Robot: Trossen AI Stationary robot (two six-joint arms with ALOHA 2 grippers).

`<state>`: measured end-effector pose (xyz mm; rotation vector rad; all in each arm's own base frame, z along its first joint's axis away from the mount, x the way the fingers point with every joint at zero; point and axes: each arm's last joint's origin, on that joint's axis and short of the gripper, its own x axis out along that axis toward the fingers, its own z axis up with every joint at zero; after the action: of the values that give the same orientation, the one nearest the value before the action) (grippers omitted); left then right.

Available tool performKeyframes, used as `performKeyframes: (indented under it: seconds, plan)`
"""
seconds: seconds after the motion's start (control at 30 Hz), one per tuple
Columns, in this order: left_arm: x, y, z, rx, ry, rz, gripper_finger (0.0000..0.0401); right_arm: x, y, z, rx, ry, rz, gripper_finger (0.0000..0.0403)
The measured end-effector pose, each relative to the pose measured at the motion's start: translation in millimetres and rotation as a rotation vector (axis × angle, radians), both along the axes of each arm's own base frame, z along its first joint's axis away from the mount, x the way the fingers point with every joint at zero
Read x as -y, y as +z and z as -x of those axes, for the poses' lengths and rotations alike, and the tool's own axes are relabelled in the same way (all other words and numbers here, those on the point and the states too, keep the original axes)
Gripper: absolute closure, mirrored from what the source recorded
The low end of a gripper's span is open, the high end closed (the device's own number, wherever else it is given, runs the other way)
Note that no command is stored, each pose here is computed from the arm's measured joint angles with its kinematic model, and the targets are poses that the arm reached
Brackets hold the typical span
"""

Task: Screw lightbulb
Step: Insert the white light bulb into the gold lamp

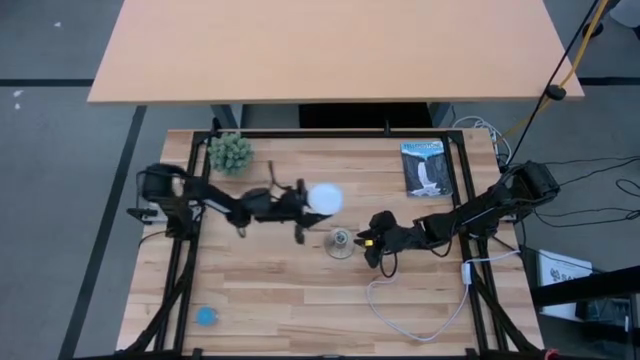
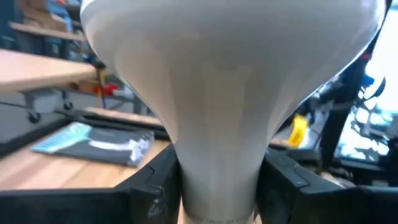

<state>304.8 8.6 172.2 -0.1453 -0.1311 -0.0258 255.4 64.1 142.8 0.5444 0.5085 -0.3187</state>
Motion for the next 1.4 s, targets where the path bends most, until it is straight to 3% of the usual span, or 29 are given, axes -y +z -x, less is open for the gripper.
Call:
performKeyframes:
  seconds: [0.2, 0.4, 0.57, 0.87, 1.1, 1.4]
  plan:
    - [-5, -11, -24, -0.021, -0.029, -0.015, 0.0251, -4, 1, 1, 0.012, 0.012, -0.015, 0.0296]
    - [8, -9, -35, -0.011, -0.114, -0.035, 0.0236, -2, 1, 0, 0.006, 0.023, 0.048, 0.0296]
    - [24, -20, -37, -0.112, -0.158, -0.062, 0.0233, -1, 1, 0, 0.01, 0.002, 0.039, 0.0296]
    - [32, -19, -37, -0.115, -0.114, -0.081, 0.0231, -13, 15, -8, 0.105, 0.091, 0.052, 0.0296]
    - [30, -16, -52, -0.173, -0.095, -0.116, 0.023, -19, 36, -22, -0.072, 0.156, 0.192, 0.0296]
    - [29, -31, -67, -0.218, -0.099, -0.08, 0.0229, -17, 38, -23, -0.108, 0.156, 0.193, 0.0296]
